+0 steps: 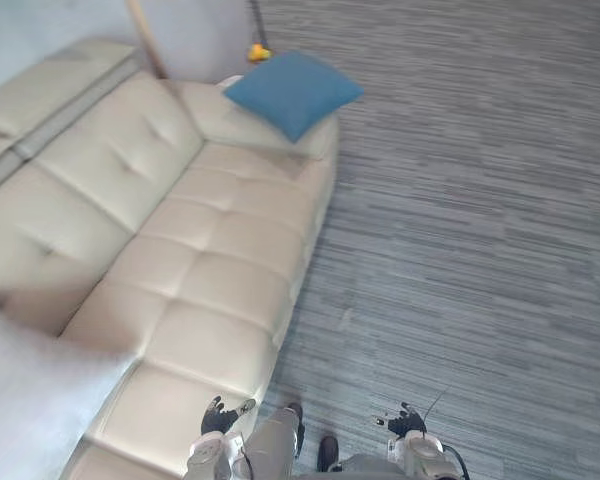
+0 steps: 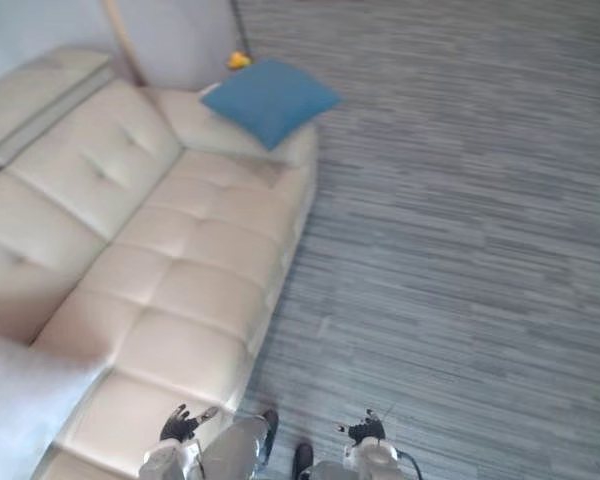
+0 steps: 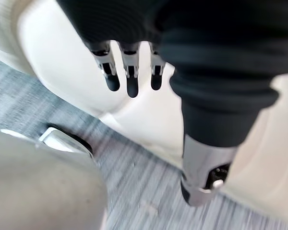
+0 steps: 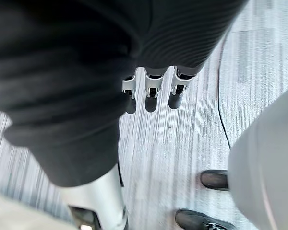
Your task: Pick up cushions and gather them together orderly.
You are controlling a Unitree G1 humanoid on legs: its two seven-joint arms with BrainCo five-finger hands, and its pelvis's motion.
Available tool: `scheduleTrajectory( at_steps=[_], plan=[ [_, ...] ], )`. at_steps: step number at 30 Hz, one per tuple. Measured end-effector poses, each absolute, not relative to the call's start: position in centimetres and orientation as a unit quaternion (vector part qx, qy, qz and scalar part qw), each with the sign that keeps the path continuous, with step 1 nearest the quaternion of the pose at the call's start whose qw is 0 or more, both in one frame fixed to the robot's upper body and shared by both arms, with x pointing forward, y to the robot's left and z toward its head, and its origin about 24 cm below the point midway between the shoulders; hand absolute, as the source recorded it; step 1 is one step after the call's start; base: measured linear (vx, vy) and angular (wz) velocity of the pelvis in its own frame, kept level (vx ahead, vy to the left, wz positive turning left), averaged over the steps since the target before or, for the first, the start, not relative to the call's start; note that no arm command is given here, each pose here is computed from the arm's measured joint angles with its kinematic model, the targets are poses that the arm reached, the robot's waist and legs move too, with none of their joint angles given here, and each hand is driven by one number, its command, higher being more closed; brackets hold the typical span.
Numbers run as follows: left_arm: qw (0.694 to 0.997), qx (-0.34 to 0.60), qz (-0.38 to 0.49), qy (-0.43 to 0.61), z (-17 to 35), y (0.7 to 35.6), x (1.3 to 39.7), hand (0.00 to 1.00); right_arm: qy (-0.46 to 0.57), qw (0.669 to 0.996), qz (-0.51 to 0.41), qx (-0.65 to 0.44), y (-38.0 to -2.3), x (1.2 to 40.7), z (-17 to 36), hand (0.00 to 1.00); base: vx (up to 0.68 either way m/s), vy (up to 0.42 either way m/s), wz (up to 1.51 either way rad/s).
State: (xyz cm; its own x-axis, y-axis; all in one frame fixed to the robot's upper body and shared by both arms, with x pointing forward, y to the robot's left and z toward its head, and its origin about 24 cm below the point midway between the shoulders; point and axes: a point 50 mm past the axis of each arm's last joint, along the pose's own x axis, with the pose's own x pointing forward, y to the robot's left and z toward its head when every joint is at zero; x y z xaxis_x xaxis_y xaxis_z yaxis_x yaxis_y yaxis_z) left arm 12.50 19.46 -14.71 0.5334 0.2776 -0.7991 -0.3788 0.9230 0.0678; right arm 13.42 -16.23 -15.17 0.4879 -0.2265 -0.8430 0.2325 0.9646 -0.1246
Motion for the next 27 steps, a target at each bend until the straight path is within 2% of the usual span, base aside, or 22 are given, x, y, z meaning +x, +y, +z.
scheduleTrajectory(
  at_steps=[5, 10, 20, 27],
  plan=[
    [0.869, -0.043, 0.171, 0.463, -15.0, 19.3, 12.7, 0.0, 0.487, 0.864, -0.128, -0.002, -16.3, 13.0, -15.2, 0.0, 0.35, 0.087, -0.57],
    [0.87, -0.039, 0.163, 0.464, -14.9, 18.9, 13.2, 0.0, 0.483, 0.864, -0.14, 0.009, -16.6, 13.1, -15.1, 0.0, 0.31, -0.105, -0.1],
    [0.863, -0.053, 0.166, 0.475, -15.3, 17.9, 12.5, 0.0, 0.478, 0.862, -0.166, 0.0, -18.7, 14.0, -14.8, 0.0, 0.44, -0.295, 0.2],
    [0.888, -0.035, 0.157, 0.431, -14.1, 18.5, 14.3, 0.0, 0.48, 0.86, -0.169, 0.006, -18.6, 13.9, -14.9, 0.0, 0.43, -0.101, 0.08]
  ],
)
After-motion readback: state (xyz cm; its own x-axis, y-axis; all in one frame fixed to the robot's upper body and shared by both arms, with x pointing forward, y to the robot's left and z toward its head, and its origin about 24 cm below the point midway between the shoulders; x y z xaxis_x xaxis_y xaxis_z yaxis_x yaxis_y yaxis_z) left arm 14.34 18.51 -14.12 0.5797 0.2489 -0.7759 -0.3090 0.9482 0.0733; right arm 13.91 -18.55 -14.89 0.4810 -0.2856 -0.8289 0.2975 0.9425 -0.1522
